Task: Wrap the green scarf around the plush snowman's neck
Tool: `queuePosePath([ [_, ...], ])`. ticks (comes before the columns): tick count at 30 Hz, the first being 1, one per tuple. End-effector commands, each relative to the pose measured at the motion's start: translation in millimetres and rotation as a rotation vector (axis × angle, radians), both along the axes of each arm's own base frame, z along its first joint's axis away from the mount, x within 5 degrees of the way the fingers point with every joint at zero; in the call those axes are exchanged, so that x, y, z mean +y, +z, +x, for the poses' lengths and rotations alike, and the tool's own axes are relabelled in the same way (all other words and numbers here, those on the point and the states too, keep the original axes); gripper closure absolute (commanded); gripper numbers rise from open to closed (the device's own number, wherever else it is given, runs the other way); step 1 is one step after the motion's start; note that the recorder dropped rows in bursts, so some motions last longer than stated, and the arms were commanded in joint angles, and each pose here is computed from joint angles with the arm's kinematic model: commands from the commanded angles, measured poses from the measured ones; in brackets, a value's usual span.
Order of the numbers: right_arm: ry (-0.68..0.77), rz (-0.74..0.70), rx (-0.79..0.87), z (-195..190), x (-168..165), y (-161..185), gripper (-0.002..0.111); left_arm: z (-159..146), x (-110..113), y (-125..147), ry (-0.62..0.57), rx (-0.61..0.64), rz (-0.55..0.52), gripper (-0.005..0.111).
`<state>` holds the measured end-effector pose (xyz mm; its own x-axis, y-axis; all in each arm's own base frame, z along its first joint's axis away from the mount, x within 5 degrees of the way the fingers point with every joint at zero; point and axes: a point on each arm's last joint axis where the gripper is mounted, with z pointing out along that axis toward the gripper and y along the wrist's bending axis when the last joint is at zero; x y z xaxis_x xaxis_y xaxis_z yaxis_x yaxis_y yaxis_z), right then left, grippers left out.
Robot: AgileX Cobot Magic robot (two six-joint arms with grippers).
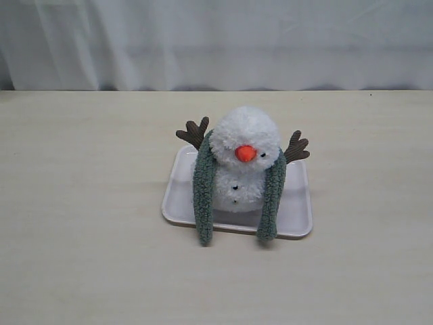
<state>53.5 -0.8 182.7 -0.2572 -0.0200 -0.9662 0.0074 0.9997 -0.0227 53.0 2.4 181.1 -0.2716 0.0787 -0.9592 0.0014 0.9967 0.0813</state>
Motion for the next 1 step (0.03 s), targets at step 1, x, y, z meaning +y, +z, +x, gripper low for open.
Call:
queuePosePath([
  [1, 0.001, 0.004, -0.002, -0.1, 0.1, -0.7, 0.104, 0.3, -0.1, 0.2, 0.000, -0.008, -0.003, 0.107],
])
